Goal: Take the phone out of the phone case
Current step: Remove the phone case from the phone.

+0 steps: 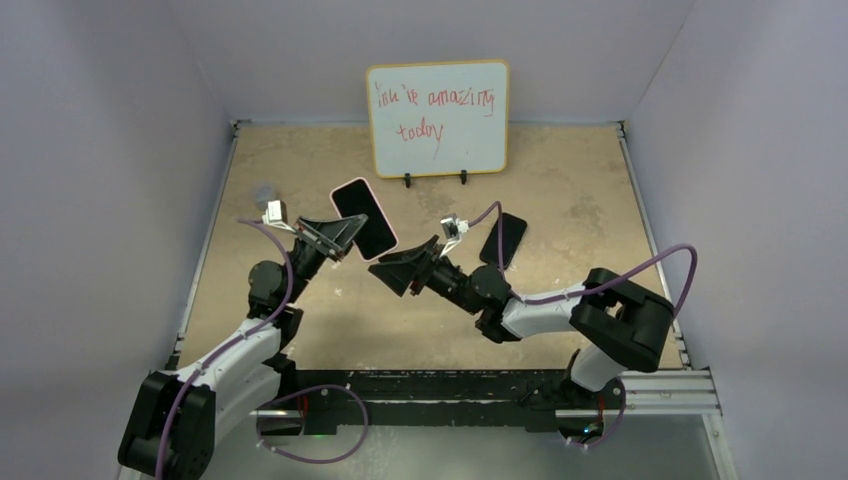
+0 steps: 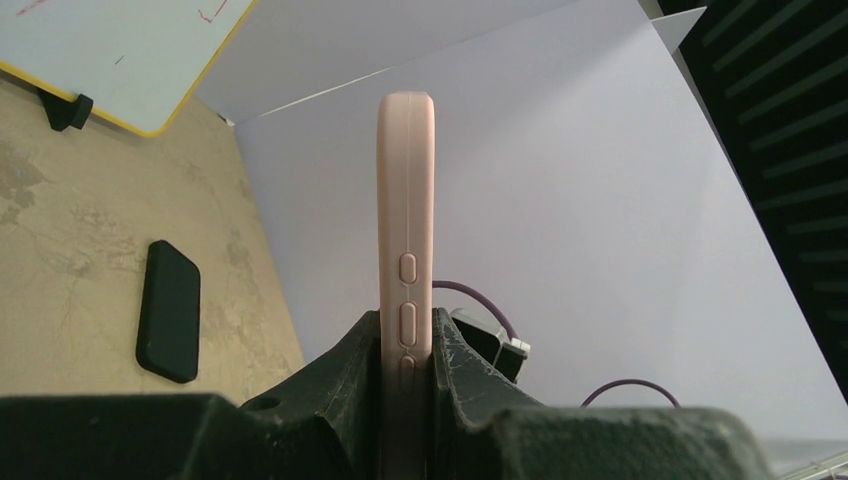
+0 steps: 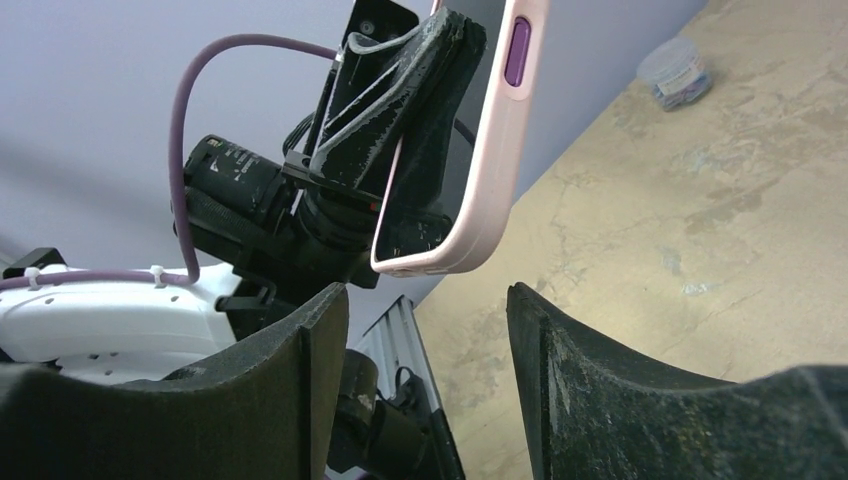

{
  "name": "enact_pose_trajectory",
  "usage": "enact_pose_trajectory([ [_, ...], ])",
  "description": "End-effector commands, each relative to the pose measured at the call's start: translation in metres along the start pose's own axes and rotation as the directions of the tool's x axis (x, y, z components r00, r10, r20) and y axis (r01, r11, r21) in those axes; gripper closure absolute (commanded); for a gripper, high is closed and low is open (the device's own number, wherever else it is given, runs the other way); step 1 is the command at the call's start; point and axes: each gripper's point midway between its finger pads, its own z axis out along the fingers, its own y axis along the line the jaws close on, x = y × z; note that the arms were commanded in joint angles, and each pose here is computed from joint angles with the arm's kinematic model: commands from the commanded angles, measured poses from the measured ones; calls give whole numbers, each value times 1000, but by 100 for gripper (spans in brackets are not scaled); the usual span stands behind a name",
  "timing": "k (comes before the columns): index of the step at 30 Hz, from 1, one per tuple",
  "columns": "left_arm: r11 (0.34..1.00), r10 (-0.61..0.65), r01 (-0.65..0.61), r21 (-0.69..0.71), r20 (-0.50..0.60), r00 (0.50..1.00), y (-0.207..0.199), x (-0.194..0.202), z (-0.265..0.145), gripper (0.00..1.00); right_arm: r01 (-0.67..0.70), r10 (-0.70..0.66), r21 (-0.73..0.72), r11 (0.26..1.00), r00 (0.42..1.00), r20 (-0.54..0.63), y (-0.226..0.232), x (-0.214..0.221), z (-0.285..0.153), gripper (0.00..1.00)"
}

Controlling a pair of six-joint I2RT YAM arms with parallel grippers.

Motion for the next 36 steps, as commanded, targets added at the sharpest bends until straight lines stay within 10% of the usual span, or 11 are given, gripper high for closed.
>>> enact_pose_trajectory([
  [1,988,-10,2,154,49,999,-45,-8,2,100,62,-56,-74,995,995,77,22,-18,13,39],
  [25,985,-54,39,168,81,995,-42,1,0,100,100,-91,-50,994,984,155,28,-26,15,51],
  [36,987,-77,67,145,64,995,-37,4,3,100,164,-154,-66,984,979,130,28,-18,13,82],
])
